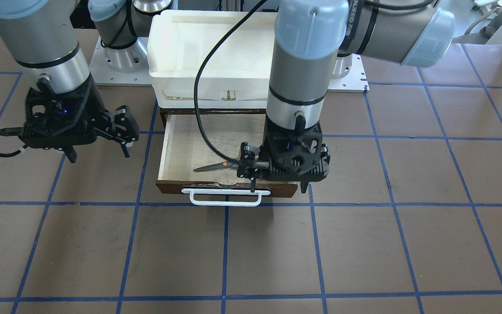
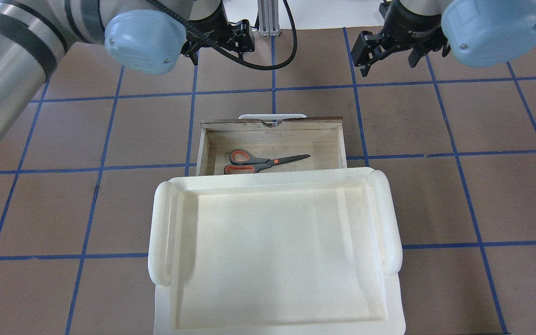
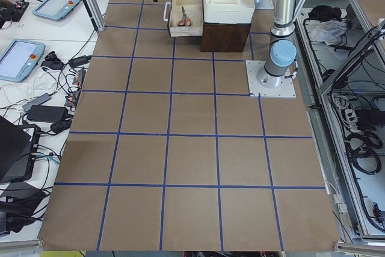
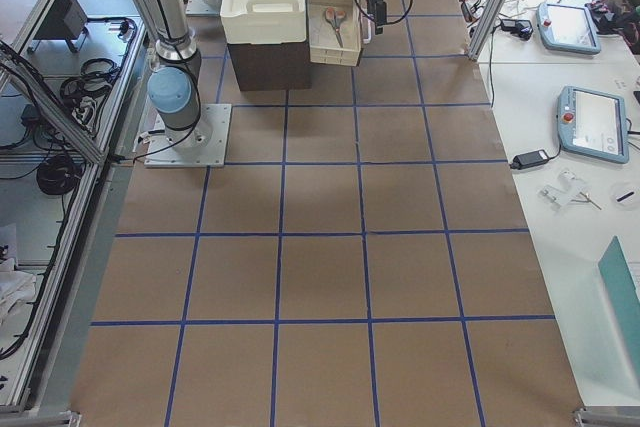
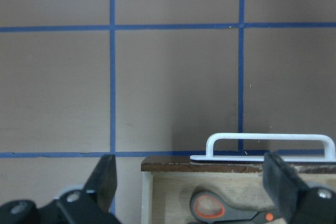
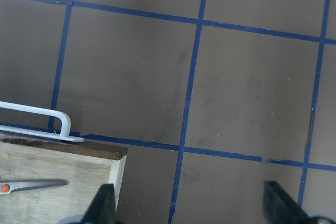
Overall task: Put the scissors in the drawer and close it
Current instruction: 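Raise the right gripper away while the left arm moves toward the drawer, then bring the left gripper down to the drawer front, then push the drawer front with the left gripper to close it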
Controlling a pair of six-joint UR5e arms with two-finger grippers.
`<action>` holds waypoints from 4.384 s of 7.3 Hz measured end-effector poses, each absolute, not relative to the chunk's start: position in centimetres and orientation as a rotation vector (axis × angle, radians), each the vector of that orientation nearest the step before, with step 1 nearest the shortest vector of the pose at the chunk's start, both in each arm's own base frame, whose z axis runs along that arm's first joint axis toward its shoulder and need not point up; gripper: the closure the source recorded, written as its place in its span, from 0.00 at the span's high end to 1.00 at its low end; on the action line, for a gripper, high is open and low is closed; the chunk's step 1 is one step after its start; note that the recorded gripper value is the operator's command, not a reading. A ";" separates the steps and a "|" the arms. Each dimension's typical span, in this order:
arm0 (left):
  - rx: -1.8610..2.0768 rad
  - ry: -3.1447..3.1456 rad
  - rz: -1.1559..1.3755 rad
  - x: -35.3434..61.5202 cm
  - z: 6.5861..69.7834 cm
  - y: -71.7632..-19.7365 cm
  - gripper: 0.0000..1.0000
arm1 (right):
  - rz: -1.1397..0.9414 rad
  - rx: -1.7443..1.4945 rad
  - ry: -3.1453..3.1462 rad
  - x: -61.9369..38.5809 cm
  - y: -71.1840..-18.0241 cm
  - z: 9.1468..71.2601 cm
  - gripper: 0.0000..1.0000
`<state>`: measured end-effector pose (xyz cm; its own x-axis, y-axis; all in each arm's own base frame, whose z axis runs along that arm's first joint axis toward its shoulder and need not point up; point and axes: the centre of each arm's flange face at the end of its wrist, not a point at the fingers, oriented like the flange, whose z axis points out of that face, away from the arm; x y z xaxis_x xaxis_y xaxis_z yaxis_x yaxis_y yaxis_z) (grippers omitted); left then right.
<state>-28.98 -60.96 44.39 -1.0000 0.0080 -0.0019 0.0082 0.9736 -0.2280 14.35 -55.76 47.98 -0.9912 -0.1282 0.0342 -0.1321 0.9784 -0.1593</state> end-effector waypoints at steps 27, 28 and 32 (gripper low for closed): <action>0.004 3.062 0.289 -38.8 27.3 -59.2 1.00 | 0.114 -0.126 -3.121 10.2 -49.5 52.4 1.00; 0.010 3.057 0.330 -38.8 26.8 -58.0 1.00 | 0.113 -0.126 -3.118 10.2 -49.5 52.4 1.00; 0.017 3.012 0.516 -37.6 27.4 -53.3 1.00 | 0.110 -0.127 -3.118 10.2 -49.6 52.3 1.00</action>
